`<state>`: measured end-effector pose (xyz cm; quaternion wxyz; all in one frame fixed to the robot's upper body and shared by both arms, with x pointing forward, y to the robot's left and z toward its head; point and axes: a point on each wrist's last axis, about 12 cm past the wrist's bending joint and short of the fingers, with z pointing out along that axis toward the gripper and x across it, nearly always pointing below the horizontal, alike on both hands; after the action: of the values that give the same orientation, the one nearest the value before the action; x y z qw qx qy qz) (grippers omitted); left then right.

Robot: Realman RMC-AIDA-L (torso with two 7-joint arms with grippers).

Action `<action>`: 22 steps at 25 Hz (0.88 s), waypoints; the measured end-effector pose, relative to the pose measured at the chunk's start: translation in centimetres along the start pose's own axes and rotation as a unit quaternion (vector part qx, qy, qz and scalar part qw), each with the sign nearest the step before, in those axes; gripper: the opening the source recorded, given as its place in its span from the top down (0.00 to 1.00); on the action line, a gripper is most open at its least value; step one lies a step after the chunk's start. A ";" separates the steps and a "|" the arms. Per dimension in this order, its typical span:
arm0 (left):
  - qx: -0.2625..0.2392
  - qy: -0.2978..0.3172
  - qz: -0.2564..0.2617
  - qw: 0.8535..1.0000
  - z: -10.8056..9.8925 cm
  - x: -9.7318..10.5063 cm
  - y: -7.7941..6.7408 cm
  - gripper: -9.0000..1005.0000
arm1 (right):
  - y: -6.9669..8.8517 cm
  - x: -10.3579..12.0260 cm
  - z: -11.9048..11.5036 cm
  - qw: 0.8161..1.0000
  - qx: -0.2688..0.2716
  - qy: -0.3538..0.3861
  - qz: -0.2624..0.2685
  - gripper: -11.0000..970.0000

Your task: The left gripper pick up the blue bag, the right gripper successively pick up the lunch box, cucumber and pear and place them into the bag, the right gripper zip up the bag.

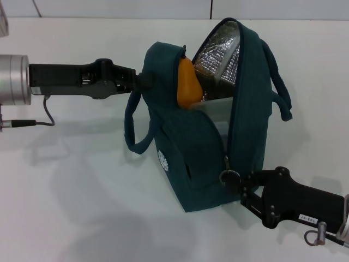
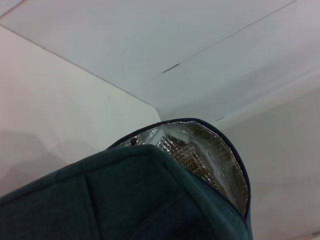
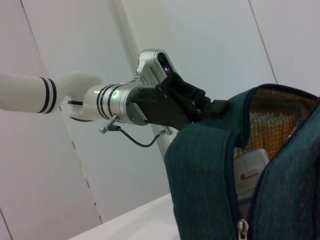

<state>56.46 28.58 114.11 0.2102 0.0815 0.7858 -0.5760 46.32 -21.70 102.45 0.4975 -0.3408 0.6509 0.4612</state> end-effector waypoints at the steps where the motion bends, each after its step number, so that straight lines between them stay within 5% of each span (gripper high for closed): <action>1: 0.000 0.000 0.000 1.000 0.0 0.0 0.0 0.93 | 0.0 0.0 0.0 1.000 0.000 0.000 0.000 0.91; 22: -0.001 -0.002 0.003 1.000 0.0 0.0 0.0 0.93 | 0.2 -0.4 -1.4 0.999 0.008 -0.036 -0.004 0.98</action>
<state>56.46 28.63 114.07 0.2134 0.0828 0.7858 -0.5745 45.74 -22.95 103.00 0.5250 -0.3227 0.6349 0.4659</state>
